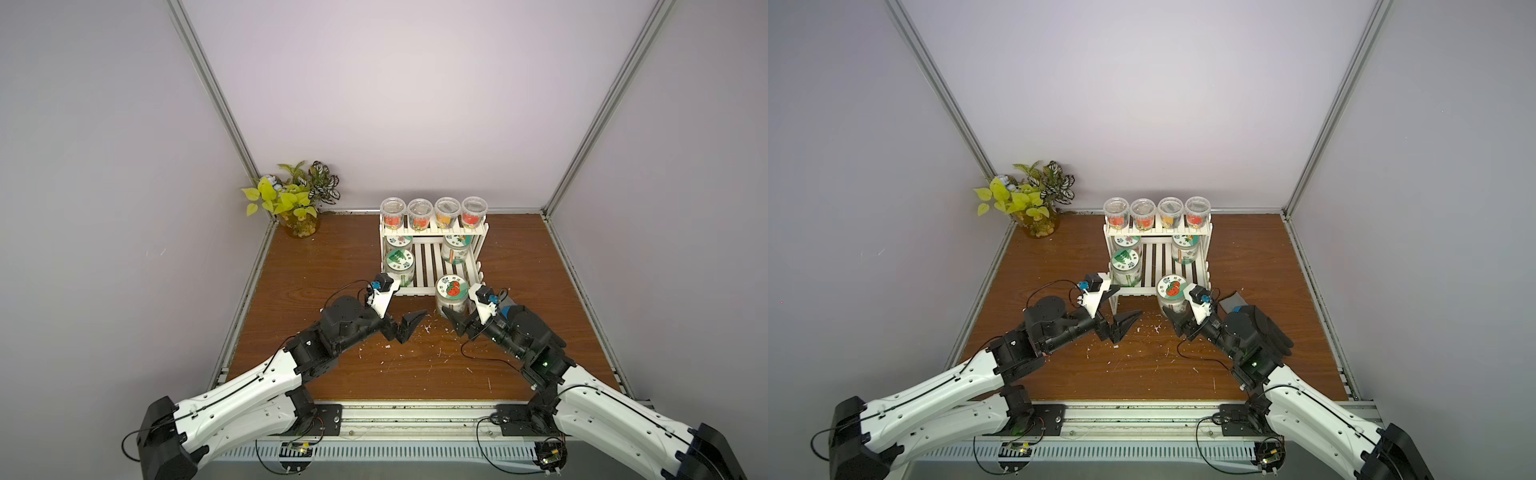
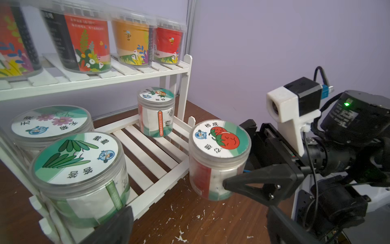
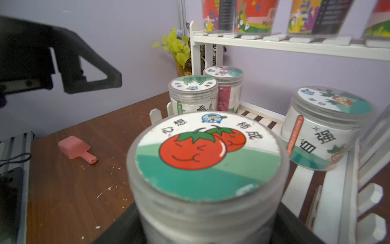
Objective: Place the seed container on the shelf
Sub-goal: Pick up the seed jar at the center of the board, then place the seed jar on the shelf.
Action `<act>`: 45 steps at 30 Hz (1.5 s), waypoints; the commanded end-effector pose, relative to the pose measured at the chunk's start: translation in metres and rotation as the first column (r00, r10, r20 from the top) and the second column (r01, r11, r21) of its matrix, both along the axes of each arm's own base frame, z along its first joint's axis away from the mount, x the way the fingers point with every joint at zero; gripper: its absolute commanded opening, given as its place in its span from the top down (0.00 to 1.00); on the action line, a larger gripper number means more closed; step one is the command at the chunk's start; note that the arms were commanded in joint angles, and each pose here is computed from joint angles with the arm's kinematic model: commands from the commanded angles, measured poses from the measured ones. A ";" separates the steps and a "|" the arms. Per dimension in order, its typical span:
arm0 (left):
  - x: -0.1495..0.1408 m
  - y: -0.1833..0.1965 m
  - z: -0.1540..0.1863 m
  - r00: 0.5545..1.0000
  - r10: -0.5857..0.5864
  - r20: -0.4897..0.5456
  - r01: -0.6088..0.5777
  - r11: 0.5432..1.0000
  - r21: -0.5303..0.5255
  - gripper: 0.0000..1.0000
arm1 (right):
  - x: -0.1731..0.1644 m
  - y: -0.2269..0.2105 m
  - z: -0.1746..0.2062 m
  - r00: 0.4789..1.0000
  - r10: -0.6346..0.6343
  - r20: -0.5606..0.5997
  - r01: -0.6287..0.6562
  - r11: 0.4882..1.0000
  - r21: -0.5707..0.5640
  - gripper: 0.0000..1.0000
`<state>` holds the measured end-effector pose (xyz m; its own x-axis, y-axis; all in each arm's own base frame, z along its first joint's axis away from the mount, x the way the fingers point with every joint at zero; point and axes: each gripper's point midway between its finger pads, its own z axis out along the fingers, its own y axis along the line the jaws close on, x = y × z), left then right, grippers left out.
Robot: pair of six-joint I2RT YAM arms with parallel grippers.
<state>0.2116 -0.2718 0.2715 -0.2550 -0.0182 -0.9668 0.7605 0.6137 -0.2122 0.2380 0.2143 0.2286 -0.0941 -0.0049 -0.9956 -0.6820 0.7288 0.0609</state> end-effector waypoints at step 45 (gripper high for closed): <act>0.023 -0.036 -0.015 0.988 -0.010 -0.153 -0.003 0.997 -0.083 0.00 | 0.074 -0.037 0.023 0.916 -0.394 -0.072 0.399 0.915 0.065 0.05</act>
<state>0.2336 -0.3055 0.2428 -0.4221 -0.0824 -0.9028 0.7022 0.6002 -0.3831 0.3081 0.1800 0.2130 -0.1994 0.0466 -0.9788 -0.3467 0.9309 0.1150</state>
